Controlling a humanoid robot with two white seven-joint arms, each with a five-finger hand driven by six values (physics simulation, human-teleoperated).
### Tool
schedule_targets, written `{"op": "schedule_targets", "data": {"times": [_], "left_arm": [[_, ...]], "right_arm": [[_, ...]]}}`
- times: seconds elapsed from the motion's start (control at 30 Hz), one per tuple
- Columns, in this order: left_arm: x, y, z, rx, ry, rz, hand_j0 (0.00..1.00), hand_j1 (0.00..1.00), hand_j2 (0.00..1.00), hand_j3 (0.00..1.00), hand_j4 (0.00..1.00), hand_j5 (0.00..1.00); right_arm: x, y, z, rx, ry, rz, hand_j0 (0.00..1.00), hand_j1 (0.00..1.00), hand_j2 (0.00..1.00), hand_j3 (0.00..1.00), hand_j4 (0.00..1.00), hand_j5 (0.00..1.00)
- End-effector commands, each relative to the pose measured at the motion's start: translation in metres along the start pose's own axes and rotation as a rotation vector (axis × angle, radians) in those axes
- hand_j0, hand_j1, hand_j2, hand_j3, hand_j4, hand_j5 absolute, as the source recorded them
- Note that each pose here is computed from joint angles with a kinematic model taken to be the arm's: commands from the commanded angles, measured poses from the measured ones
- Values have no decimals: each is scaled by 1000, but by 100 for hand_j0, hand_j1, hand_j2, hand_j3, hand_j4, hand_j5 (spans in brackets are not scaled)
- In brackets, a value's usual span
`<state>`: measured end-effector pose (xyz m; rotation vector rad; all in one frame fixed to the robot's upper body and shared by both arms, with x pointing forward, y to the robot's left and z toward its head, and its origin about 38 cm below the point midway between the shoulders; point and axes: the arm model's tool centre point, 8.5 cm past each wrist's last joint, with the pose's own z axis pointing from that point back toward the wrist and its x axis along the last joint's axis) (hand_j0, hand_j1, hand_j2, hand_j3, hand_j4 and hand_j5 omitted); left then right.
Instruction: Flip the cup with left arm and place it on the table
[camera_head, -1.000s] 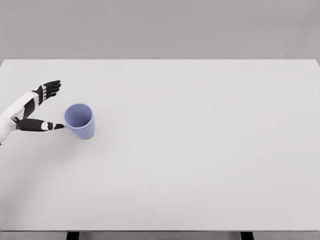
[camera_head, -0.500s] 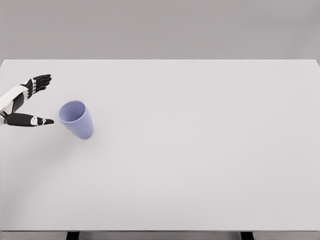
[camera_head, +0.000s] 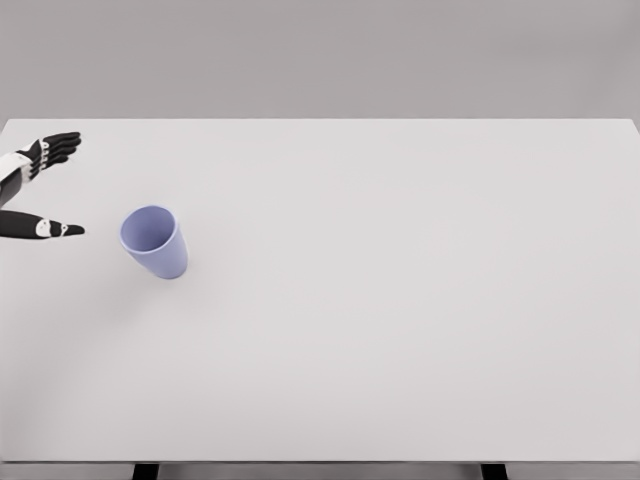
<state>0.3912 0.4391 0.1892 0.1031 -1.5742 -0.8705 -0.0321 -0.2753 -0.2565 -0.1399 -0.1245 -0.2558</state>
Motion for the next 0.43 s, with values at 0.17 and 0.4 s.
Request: {"op": "schedule_targets", "data": {"times": [0.17, 0.4], "left_arm": [[12, 3, -2, -11, -29, -15, 100, 100, 100, 100, 100, 100], [18, 5, -4, -12, -44, -23, 100, 100, 100, 100, 100, 100]], "right_arm": [[0, 0, 0, 0, 0, -1, 100, 100, 100, 100, 100, 100], [0, 0, 0, 1, 0, -1, 100, 100, 100, 100, 100, 100]]}}
